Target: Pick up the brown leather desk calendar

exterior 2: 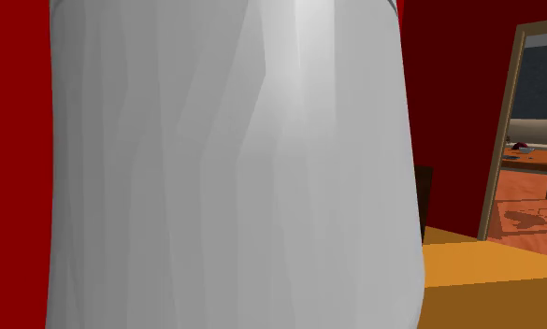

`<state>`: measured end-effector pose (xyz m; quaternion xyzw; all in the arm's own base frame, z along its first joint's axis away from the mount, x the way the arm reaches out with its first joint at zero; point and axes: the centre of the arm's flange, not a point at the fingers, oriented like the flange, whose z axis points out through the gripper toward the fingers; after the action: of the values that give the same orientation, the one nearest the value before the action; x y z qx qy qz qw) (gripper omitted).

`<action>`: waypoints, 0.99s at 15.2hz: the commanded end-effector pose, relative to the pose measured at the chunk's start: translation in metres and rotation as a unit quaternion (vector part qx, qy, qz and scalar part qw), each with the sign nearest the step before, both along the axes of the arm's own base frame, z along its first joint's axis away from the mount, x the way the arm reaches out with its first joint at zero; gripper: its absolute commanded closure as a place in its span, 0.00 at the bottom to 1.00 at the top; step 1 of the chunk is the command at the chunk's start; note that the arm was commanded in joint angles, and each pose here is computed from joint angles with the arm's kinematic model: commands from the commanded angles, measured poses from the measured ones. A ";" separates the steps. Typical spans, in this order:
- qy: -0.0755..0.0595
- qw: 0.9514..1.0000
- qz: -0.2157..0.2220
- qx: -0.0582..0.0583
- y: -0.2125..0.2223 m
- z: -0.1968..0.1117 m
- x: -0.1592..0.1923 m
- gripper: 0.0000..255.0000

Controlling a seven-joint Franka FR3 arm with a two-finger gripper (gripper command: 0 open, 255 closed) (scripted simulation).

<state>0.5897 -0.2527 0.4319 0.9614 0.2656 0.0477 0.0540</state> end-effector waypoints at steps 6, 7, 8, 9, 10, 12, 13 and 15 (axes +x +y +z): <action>0.000 1.000 0.000 0.000 0.001 -0.024 0.000 1.00; 0.000 1.000 0.000 0.000 0.001 -0.025 0.000 1.00; 0.000 1.000 0.000 0.000 0.001 -0.025 0.000 1.00; 0.000 1.000 0.000 0.000 0.001 -0.025 0.000 1.00; 0.000 1.000 0.000 0.000 0.001 -0.025 0.000 1.00; 0.000 1.000 0.000 0.000 0.001 -0.025 0.001 1.00; 0.000 1.000 0.000 0.000 0.001 -0.025 0.001 1.00; 0.000 1.000 0.000 0.000 0.001 -0.024 0.000 1.00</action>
<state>0.5905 -0.2509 0.4085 0.9611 0.2665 0.0488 0.0547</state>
